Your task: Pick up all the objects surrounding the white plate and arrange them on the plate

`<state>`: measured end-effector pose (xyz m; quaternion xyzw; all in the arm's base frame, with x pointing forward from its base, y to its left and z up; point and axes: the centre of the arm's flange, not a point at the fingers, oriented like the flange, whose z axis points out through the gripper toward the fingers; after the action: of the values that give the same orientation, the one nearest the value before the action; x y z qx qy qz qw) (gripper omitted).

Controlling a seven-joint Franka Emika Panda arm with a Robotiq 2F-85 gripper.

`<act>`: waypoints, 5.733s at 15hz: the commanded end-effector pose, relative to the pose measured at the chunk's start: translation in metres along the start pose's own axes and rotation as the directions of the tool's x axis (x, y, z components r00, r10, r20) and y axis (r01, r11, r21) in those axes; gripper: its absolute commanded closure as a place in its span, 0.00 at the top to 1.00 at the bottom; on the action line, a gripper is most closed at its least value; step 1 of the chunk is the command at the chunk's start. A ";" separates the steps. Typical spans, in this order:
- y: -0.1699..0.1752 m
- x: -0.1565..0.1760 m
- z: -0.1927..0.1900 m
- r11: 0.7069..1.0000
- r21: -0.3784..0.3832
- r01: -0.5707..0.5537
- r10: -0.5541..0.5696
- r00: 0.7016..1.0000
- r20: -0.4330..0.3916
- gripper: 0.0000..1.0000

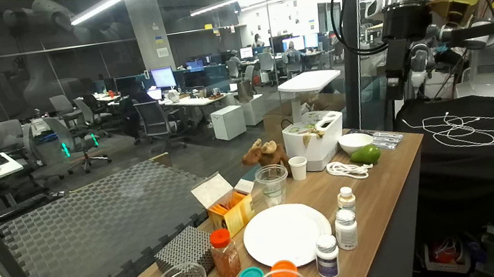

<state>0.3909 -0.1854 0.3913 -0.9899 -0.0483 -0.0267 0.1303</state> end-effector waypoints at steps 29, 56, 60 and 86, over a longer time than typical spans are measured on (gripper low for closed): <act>0.025 0.058 0.118 0.942 -0.182 -0.283 0.297 0.953 0.056 1.00; -0.012 0.092 0.232 0.798 -0.297 -0.524 0.514 0.850 -0.120 1.00; -0.009 0.092 0.238 0.784 -0.273 -0.558 0.548 0.828 -0.117 0.75; -0.068 0.171 0.177 0.838 -0.304 -0.453 0.385 0.886 -0.258 0.15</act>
<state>0.5353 -0.0822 0.2321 -0.9737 0.2072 -0.0843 -0.0423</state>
